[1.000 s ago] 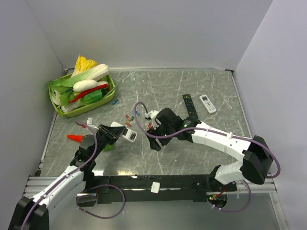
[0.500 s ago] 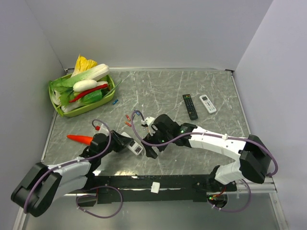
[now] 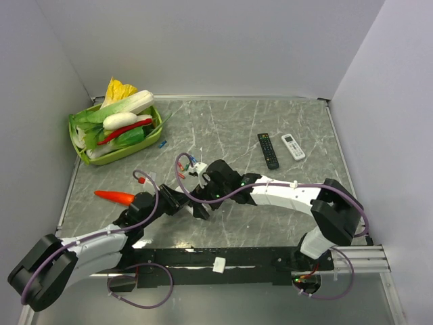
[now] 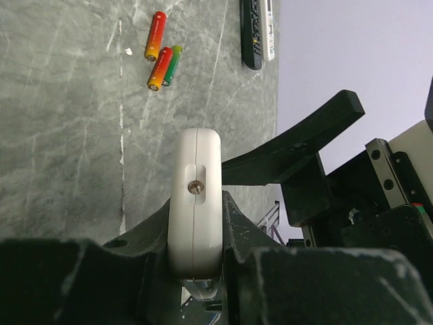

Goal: Load the batteries into the remote control
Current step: Place the remote control at the center of the board, then pick up the battery cover at the center of the board.

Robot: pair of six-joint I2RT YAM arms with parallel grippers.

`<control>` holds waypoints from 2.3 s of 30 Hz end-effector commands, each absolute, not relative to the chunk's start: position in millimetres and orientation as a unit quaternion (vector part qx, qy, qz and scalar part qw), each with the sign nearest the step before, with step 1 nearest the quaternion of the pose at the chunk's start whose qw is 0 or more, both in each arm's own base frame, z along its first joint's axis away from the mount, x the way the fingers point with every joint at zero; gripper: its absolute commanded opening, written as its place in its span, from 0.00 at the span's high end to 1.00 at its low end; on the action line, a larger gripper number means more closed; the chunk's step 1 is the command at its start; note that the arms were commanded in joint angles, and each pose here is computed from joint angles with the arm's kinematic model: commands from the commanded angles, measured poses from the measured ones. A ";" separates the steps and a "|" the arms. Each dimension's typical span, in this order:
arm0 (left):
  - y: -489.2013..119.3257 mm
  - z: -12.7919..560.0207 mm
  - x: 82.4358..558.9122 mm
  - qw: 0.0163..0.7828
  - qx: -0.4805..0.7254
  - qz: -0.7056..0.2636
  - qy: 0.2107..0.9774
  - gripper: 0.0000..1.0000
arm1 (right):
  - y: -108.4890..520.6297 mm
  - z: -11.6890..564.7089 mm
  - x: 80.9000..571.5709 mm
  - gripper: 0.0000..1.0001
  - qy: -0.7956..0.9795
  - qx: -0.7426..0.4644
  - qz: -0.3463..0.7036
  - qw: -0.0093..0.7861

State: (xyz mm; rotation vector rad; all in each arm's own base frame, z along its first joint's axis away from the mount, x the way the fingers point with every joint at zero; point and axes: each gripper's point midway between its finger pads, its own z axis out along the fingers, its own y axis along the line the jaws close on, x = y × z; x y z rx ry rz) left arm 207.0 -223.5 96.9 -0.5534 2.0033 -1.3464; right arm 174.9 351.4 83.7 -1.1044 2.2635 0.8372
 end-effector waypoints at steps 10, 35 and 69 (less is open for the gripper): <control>-227.4 134.6 217.6 0.355 -0.226 -0.541 0.728 0.91 | 370.2 87.2 171.0 0.52 0.794 -0.451 0.324 0.248; -66.7 247.6 217.7 0.572 -0.274 -0.203 0.746 0.05 | 344.2 25.9 172.5 0.47 0.784 -0.576 0.177 0.148; -61.0 262.4 235.1 0.607 -0.279 -0.174 0.724 0.02 | 296.9 54.6 38.2 0.06 0.760 -0.614 0.203 0.063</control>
